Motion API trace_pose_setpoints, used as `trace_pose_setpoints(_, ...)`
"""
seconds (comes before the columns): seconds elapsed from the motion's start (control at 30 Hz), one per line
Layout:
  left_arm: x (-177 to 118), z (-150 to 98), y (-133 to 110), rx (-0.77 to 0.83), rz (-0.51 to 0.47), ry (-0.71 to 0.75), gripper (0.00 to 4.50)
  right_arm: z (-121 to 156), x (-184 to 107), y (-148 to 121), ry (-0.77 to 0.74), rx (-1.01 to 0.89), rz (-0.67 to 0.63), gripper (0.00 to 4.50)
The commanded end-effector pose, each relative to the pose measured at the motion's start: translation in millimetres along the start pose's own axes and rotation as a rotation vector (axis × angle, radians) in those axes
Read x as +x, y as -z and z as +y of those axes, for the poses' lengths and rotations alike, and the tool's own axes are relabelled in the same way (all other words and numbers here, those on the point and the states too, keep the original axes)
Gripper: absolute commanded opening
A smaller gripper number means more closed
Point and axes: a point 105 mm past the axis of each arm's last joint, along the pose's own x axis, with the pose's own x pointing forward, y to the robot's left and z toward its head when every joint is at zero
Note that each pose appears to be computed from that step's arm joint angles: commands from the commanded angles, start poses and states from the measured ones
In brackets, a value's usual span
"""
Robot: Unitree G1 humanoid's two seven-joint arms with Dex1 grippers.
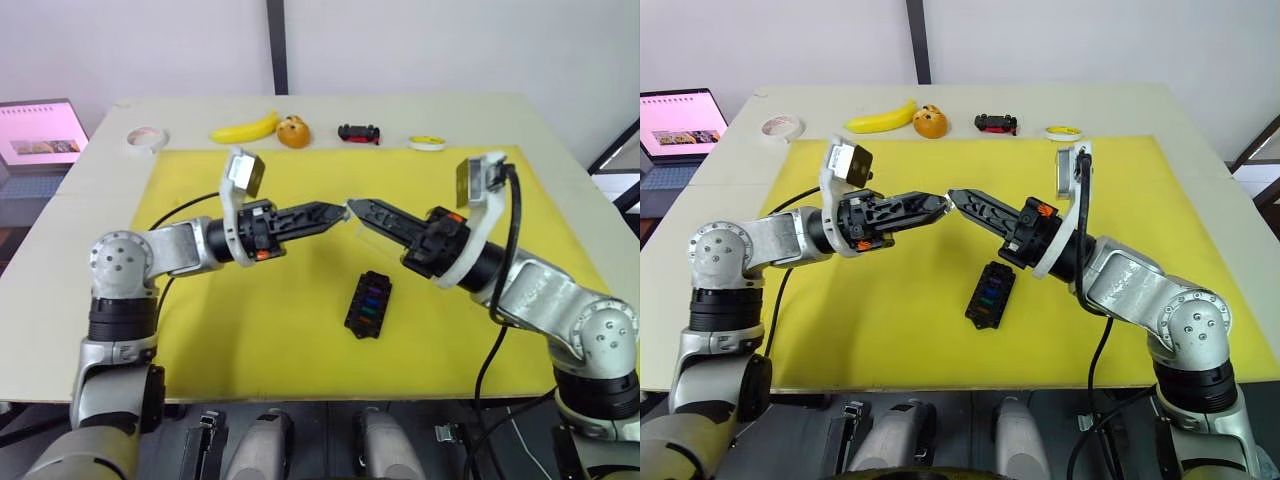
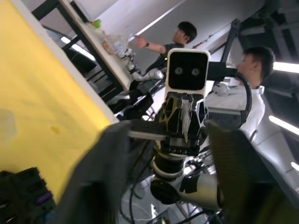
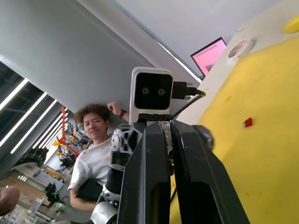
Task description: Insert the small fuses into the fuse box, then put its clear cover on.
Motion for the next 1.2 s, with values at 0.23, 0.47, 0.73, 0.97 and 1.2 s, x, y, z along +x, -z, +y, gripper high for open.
trace_pose_setpoints(0.23,-23,-6,23,0.425,0.360,-0.056,4.44,9,-24,9,0.035,-0.435,0.225,0.00)
trace_pose_setpoints(0.47,-23,33,49,0.859,0.637,0.034,4.44,-24,-42,22,0.136,-0.742,0.433,0.00)
trace_pose_setpoints(0.73,1,62,51,1.025,0.669,0.104,4.44,-64,-53,31,0.185,-0.966,0.525,0.00)
trace_pose_setpoints(0.97,14,82,54,1.056,0.662,0.085,4.44,-79,-49,31,0.175,-1.041,0.525,0.00)
trace_pose_setpoints(1.2,21,83,52,1.032,0.630,0.077,4.44,-87,-51,34,0.156,-1.055,0.555,0.00)
